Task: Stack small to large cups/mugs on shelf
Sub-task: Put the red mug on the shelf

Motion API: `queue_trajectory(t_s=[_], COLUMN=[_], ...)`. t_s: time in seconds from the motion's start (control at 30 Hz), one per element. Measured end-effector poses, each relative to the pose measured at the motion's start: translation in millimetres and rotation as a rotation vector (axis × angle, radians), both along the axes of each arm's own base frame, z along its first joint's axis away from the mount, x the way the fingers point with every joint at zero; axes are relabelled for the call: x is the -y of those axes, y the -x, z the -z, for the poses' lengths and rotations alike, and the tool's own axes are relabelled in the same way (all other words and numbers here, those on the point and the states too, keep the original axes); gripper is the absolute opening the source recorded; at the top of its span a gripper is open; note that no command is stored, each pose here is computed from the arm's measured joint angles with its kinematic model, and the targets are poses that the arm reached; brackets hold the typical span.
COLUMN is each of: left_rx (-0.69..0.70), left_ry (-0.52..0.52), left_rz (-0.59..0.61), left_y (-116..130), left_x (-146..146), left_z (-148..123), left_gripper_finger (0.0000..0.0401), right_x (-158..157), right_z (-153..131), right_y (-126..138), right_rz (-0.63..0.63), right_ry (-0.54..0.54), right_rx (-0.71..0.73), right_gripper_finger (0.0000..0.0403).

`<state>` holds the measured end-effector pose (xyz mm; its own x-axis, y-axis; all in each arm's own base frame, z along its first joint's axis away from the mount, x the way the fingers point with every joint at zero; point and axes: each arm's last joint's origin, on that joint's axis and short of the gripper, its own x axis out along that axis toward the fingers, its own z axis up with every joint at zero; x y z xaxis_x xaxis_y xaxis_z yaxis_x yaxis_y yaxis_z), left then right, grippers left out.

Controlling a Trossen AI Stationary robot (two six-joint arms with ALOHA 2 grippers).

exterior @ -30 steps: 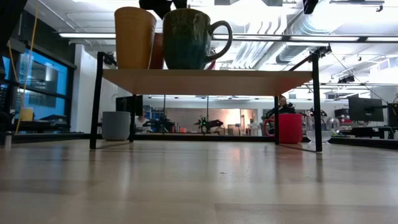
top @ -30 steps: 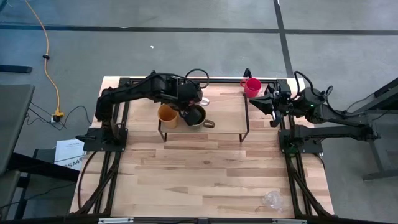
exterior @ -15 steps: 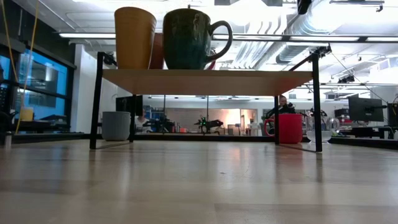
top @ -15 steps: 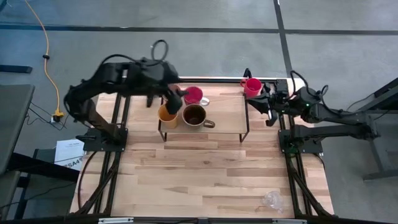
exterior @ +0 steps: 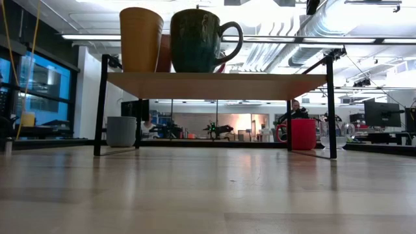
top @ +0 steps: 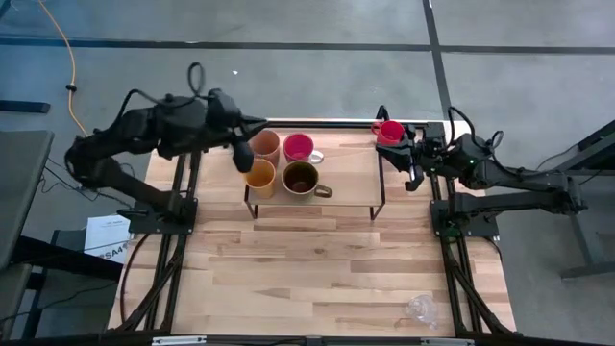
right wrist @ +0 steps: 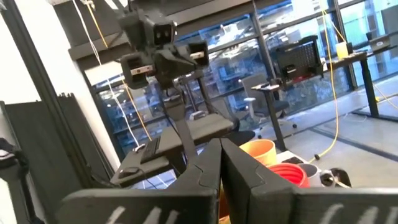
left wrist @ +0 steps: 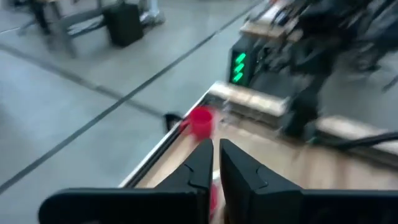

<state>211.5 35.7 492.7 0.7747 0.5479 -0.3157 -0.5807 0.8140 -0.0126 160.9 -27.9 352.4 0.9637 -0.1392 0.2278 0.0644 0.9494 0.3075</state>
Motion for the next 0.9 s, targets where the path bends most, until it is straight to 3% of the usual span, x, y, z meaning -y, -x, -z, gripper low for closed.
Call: queue_trajectory(t_s=[0.43,0.67,0.9], left_rx=[0.595,0.7,0.737], left_ry=[0.062,0.045,0.053], left_rz=[0.214,0.214,0.22], left_y=[81,108,120], left_x=[14,17,18], left_z=[86,120,124], left_gripper_finger=[0.0006,0.0007,0.0007], right_x=[0,0,0], right_z=[0,0,0], right_y=[0,0,0], right_rz=[0.009,0.008,0.009], right_ry=[0.039,0.037,0.039], right_rx=[-0.009,-0.009,-0.009], right_gripper_finger=[0.0,0.0,0.0])
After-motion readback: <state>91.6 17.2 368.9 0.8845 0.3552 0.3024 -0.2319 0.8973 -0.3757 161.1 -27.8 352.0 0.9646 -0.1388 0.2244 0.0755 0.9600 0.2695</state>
